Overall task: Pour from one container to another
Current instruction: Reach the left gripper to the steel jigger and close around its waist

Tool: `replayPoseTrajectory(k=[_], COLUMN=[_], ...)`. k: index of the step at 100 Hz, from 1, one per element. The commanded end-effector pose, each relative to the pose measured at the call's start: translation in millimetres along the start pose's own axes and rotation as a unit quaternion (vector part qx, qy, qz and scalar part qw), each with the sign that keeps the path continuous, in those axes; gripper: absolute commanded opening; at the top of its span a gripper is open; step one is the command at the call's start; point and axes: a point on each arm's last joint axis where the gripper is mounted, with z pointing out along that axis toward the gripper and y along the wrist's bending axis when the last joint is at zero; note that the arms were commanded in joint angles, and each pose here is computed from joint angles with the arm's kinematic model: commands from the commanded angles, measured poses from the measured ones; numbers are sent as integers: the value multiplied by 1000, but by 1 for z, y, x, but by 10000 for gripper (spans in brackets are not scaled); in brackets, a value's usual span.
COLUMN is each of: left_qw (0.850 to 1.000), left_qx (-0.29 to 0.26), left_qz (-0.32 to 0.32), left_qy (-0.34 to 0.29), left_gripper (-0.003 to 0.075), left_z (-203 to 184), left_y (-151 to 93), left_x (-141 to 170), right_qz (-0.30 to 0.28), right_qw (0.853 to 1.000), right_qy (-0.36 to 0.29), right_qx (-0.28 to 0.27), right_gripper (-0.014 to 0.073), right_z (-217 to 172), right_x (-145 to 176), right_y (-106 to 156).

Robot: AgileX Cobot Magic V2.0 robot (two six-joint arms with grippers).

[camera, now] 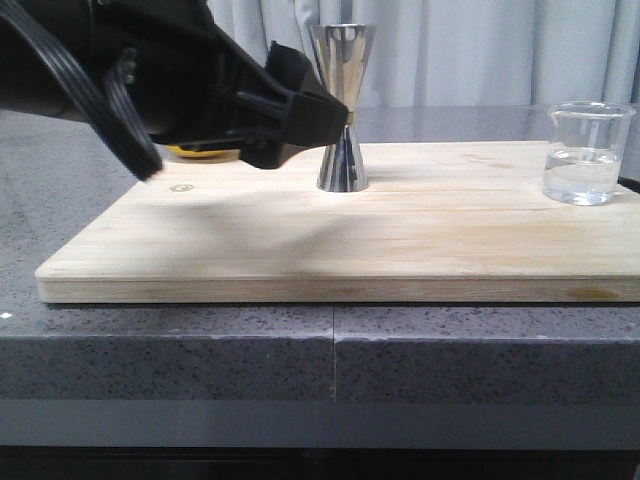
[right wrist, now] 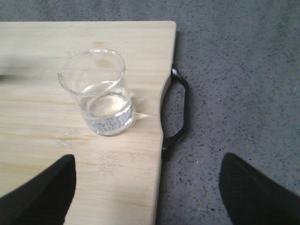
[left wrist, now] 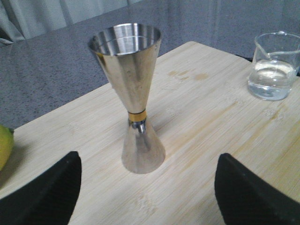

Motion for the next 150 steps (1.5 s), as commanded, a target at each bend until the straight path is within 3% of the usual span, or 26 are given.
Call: replayPoseTrajectory(k=[1,36,84,125,150], left_qw=[996,993,991,990,990], left_qx=[19,40,26,63,55], left_qz=[-21,-45,-70,-76,-69], left_qy=[-80,-100,-108,-98,-107], left_gripper=[545,545,517,511,510], left_z=[2,28,44,66,69], left_y=[-5,-10,19,19,29], left_x=[-19,-15,-22,-15,-21], right_qz=[-11,-17,-19,-19,-20], right_qw=[998,998,998,997,997], right_qy=[-55,-54,-61,-67,-67], right_qx=[-3,-15,-19,-19,-19], right_gripper=[567,567,567,567,567], right_z=[-2,-2,-2,-2,-2], right_x=[-15,-15,-16,-17,-17], right_y=[1,6,7,7,7])
